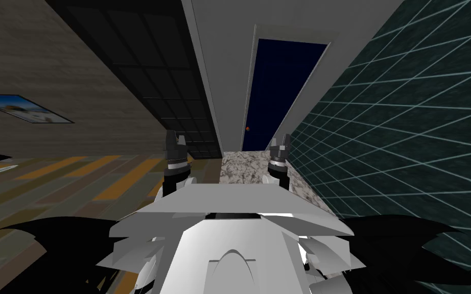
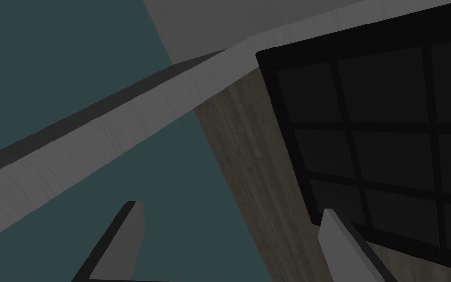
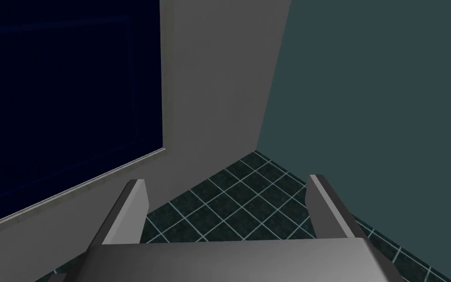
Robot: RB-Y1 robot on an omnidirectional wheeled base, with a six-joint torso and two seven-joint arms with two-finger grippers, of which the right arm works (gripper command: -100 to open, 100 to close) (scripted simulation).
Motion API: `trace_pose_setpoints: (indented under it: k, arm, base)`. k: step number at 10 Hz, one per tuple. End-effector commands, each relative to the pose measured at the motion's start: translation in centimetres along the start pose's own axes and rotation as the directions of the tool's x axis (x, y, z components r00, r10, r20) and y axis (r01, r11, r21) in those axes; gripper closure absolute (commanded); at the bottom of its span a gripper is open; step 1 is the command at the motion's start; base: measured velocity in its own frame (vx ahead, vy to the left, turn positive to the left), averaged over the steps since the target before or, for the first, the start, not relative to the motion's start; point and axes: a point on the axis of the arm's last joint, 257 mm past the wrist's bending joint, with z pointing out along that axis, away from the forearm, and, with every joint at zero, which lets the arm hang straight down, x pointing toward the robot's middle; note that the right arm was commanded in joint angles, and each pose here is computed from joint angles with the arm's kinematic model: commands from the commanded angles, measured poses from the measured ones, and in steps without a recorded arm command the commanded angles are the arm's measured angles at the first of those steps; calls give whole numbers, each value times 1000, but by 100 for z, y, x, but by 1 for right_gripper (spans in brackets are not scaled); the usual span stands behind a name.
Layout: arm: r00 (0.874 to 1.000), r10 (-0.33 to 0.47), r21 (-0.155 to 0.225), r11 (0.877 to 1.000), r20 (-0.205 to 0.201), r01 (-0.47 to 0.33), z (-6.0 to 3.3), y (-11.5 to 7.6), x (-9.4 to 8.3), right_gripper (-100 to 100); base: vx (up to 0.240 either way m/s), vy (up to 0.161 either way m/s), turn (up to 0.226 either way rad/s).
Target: Pull the door open
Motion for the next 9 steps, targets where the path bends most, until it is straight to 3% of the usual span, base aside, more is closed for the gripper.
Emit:
trace_pose_setpoints:
  k: [1, 5, 9]
  arm:
    - [999, -32, 10, 999, -12, 32, -28, -65, 6, -100]
    - [993, -109, 32, 993, -39, 110, -98, -220, 14, -100]
    - [968, -236, 63, 968, -90, 242, -234, -488, 10, -100]
  base:
    - [84, -13, -11]
    - [170, 1, -8]
    - [191, -19, -12]
